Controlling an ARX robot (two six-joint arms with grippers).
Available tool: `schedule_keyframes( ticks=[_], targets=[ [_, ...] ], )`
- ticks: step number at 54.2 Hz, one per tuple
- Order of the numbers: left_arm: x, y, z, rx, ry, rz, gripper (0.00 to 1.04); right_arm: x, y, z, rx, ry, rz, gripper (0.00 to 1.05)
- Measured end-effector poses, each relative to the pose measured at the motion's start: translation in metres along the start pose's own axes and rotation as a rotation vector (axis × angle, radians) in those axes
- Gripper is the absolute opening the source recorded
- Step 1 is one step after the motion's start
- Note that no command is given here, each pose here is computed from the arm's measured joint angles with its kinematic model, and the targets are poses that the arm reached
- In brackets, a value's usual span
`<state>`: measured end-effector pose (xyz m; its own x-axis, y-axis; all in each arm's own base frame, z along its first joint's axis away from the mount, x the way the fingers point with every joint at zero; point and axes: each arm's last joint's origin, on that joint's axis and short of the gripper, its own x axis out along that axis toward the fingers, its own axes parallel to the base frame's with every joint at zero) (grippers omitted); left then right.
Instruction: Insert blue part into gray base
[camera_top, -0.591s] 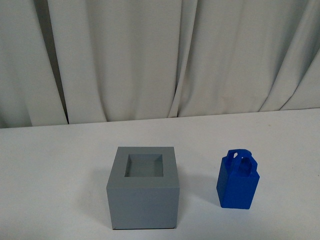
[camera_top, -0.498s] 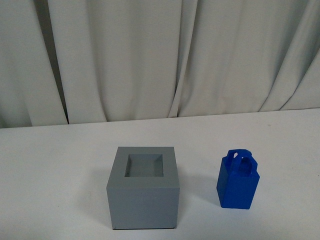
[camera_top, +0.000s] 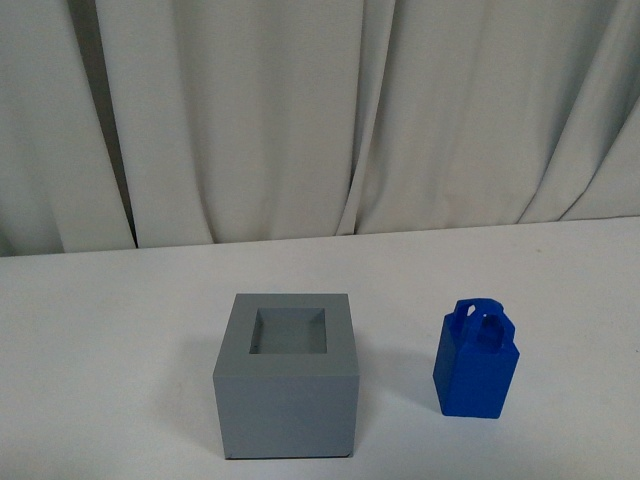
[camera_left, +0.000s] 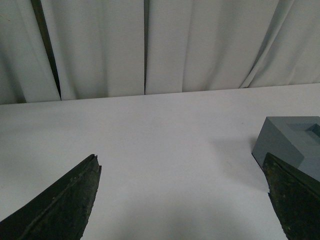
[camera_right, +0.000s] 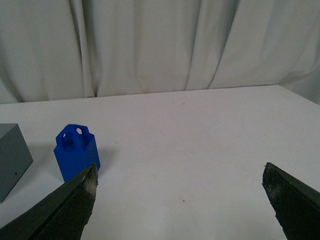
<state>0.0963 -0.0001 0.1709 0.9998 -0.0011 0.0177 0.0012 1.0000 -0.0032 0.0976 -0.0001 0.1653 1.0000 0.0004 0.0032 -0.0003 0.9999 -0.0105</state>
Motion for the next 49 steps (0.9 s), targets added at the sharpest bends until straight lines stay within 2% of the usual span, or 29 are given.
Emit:
schedule_keyframes(
  ticks=[49],
  targets=[
    [0.0,0.0,0.0,0.0,0.0,0.0,0.99,0.0,0.0,0.0,0.0,0.0,0.0,0.97]
  ],
)
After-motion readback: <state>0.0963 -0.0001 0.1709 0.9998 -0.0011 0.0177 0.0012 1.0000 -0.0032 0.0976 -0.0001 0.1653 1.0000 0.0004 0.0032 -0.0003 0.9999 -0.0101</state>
